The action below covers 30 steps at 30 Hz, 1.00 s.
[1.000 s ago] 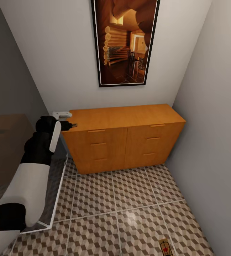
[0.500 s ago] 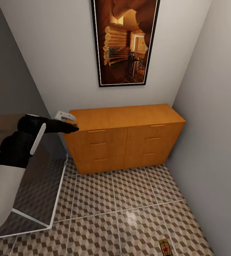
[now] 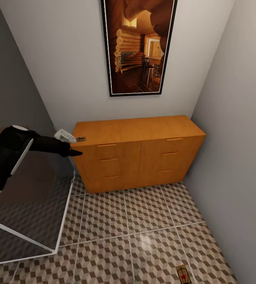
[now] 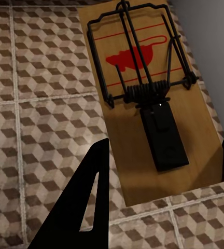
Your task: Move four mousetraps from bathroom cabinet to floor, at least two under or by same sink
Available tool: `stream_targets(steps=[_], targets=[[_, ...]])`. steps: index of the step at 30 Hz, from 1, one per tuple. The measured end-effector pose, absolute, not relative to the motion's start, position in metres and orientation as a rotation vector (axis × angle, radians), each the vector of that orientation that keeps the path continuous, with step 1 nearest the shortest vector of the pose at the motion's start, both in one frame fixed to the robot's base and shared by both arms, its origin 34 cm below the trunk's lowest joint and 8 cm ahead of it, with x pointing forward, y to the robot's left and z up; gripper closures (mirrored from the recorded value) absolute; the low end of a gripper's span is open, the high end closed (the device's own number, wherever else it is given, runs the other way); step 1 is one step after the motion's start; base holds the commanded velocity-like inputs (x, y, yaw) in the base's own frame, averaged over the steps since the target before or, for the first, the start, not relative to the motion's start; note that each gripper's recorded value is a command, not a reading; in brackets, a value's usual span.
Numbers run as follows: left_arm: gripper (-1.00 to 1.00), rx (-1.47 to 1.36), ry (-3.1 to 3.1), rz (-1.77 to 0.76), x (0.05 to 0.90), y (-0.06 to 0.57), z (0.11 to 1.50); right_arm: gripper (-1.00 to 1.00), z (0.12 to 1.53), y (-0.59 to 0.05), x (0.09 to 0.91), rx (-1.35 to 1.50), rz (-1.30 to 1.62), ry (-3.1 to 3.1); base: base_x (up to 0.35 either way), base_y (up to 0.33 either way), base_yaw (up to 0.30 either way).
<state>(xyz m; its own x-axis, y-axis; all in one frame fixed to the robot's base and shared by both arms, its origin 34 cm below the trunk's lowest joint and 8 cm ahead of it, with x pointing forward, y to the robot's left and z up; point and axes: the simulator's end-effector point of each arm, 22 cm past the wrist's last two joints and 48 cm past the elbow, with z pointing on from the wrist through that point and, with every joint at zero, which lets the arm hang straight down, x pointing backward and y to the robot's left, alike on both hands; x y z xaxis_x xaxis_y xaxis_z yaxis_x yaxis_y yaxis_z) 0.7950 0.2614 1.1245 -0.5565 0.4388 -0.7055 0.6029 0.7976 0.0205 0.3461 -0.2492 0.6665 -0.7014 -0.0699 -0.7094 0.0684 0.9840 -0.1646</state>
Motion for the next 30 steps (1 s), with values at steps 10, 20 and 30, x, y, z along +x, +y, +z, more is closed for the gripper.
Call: stream_targets(steps=[10, 20, 30], targets=[[-1.00, 0.805, 2.249, -0.268, 0.790, 0.263, 1.125, 1.00, 0.666, -0.249, 0.346, -0.001, -0.228, 2.337, 0.018, 0.000, 0.000], [-1.00, 0.812, 2.242, -0.265, 0.789, 0.262, 1.128, 1.00, 0.667, -0.249, 0.345, 0.000, -0.228, 2.337, 0.284, 0.000, 0.000], [-1.00, 0.879, 2.244, -0.254, 0.782, 0.249, 1.120, 1.00, 0.667, -0.249, 0.345, -0.001, -0.228, 2.337, 0.343, 0.000, 0.000]])
